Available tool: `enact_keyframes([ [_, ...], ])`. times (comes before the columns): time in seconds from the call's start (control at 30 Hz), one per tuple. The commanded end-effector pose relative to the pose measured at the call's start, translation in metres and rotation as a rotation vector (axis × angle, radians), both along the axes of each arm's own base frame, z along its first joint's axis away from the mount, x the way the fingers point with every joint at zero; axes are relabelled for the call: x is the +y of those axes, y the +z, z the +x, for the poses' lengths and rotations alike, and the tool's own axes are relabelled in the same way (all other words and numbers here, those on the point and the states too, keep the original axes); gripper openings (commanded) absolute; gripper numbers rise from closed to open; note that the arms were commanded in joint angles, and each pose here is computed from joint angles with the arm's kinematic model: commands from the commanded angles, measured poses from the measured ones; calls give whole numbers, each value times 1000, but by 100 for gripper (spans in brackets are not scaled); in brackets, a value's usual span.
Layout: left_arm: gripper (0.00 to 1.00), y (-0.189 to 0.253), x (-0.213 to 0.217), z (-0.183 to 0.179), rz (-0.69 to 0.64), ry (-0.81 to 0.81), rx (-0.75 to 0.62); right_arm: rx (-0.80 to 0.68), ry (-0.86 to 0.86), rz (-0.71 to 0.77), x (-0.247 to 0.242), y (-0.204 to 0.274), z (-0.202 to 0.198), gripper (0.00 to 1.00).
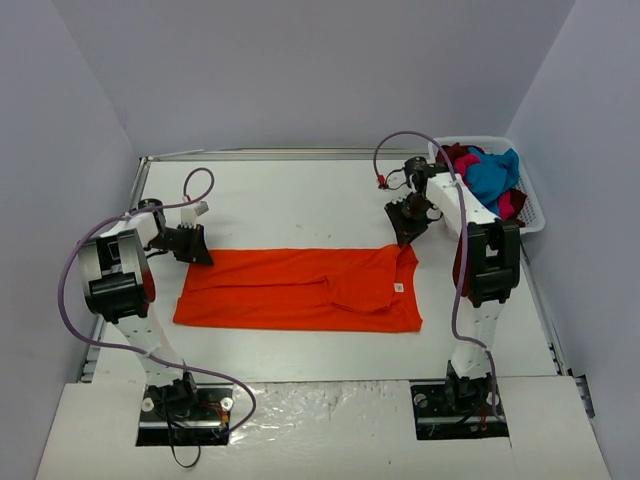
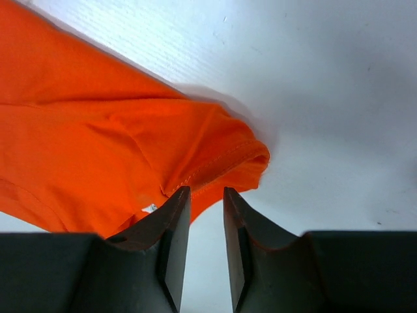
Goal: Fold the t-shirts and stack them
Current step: Fold the other side of the tshirt into a rectangle, then rotate the tshirt 90 degrees
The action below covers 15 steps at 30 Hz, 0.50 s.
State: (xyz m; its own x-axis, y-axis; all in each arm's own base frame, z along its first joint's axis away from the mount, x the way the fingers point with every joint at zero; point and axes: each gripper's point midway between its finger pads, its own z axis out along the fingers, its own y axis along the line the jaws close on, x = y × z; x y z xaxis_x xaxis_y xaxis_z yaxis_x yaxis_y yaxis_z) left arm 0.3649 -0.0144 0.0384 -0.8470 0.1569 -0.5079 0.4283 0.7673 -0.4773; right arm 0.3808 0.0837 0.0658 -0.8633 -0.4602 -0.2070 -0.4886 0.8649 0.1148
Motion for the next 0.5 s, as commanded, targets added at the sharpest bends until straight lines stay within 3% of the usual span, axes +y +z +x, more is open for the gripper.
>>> enact_keyframes([
  [0.0,4,6,-1,0,19,-2,-23,33,-75,92,6,5,6,24],
  [0.2,4,5,-3,-1,35,-3,-34,82,-127,162,3,-1,6,31],
  [0.47,4,0,-7,-1,32,-2,-26,146,-121,256,11,1,-5,31],
])
